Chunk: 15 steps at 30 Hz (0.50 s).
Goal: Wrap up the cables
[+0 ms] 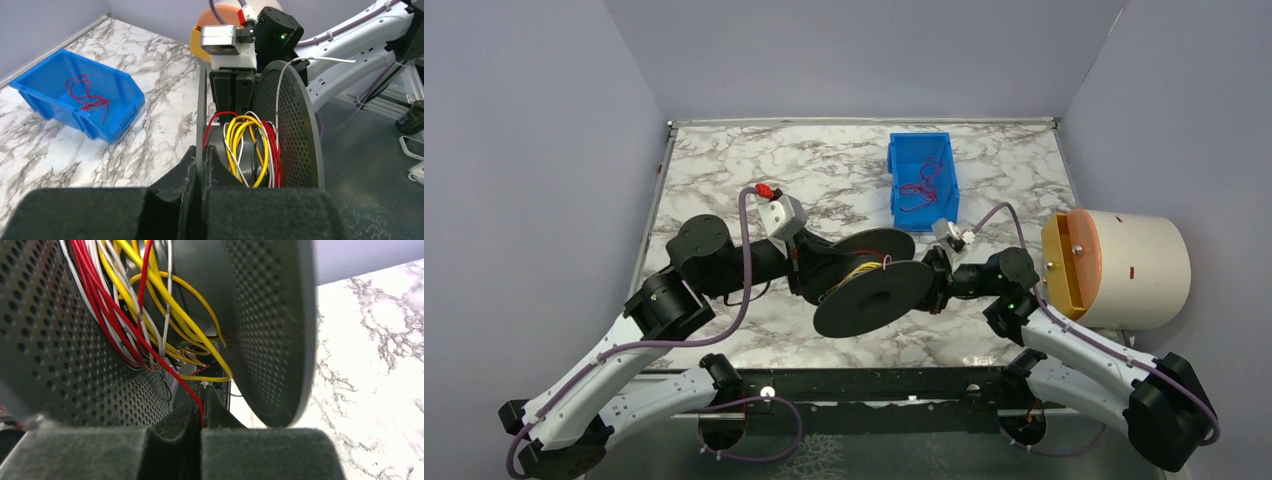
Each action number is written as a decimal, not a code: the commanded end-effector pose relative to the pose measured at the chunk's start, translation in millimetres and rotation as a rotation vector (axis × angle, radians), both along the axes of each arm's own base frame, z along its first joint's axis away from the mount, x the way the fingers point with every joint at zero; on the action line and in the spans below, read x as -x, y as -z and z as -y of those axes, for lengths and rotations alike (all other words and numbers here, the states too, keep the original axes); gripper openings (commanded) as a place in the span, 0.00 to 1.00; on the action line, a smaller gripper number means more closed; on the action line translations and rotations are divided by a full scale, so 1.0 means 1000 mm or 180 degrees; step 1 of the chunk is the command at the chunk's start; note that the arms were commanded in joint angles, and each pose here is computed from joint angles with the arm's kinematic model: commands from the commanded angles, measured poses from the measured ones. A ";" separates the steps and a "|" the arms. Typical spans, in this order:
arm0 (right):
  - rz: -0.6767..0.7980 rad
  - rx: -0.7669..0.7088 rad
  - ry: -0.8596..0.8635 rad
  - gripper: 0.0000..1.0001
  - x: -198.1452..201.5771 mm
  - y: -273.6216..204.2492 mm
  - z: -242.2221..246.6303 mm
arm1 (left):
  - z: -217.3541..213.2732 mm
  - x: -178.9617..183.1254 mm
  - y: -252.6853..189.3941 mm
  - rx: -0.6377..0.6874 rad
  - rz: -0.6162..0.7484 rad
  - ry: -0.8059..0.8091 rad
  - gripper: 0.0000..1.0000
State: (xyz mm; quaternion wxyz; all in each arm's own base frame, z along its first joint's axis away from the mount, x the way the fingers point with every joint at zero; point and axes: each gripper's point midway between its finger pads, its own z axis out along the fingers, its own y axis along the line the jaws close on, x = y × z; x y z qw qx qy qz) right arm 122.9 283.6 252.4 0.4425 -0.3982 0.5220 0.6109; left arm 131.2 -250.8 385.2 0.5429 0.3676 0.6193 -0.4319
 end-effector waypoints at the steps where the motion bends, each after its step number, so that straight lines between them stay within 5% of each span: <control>1: -0.0091 0.0000 -0.0430 0.01 0.020 0.001 0.003 | -0.003 0.009 -0.087 0.1038 0.0493 0.0063 0.00; 15: -0.0059 -0.0259 -0.0163 0.01 0.004 -0.029 -0.002 | 0.009 -0.010 -0.091 0.1435 0.0337 -0.0060 0.00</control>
